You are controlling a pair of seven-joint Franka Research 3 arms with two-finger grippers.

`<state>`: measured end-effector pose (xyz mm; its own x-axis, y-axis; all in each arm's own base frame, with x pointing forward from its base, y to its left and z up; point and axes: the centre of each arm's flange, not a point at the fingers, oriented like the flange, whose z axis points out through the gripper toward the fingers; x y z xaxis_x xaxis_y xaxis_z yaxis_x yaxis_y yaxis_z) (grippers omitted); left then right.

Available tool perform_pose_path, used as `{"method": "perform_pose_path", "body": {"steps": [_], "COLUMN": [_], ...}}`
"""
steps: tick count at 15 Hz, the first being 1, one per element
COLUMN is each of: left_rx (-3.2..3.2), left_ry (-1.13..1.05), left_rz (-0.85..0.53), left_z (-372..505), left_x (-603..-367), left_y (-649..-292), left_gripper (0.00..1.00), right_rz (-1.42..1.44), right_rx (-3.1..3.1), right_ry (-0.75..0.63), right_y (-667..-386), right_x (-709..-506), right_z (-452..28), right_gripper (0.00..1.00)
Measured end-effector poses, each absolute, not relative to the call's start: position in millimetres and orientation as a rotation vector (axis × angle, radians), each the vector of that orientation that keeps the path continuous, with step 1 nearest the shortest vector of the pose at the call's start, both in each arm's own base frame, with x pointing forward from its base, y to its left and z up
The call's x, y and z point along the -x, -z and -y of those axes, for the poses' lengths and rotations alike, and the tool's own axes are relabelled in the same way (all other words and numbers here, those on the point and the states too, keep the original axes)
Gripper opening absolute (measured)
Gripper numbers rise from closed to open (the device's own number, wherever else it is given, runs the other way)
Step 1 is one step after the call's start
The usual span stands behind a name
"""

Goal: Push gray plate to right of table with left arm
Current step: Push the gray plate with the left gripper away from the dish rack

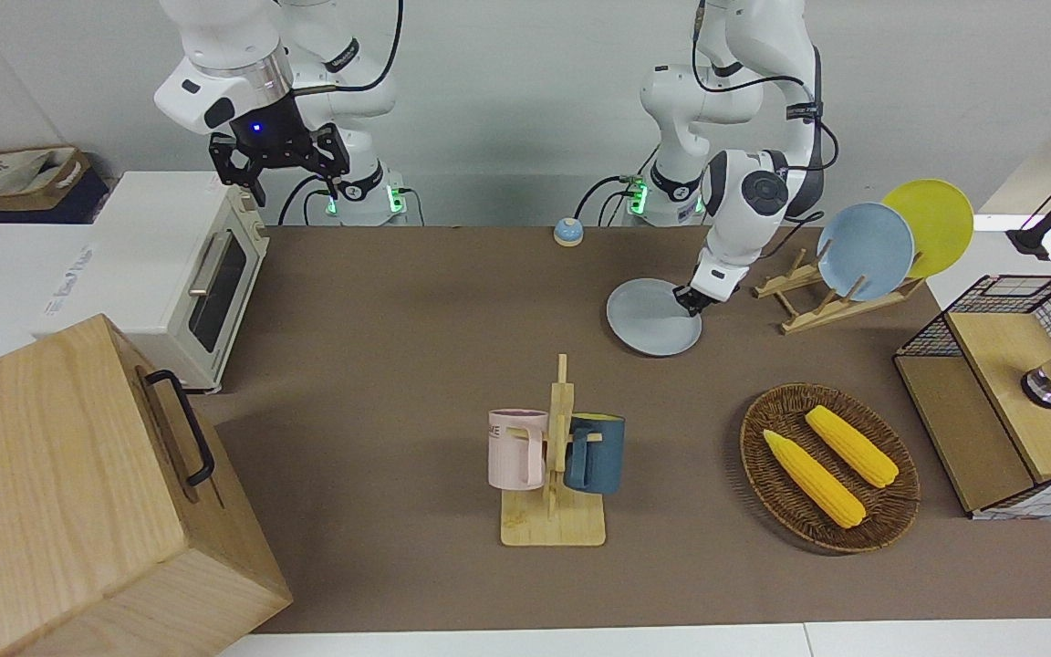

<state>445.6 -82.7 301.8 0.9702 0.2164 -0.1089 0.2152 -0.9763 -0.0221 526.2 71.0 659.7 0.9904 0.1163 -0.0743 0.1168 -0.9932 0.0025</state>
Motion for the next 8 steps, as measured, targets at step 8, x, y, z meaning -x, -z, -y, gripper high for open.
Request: {"method": "perform_pose_path", "body": {"steps": [8], "left_rx": [3.072], "left_ry": [-0.132], "left_rz": [0.537], "left_z": [199], "left_x": [-454], "left_y": [-302], "left_gripper": [0.04], "right_rz": [-0.183], "right_rx": [-3.127], "right_ry": [0.116], "right_y": [-660], "right_x": [-526], "right_z": [-71], "right_gripper": [0.99]}}
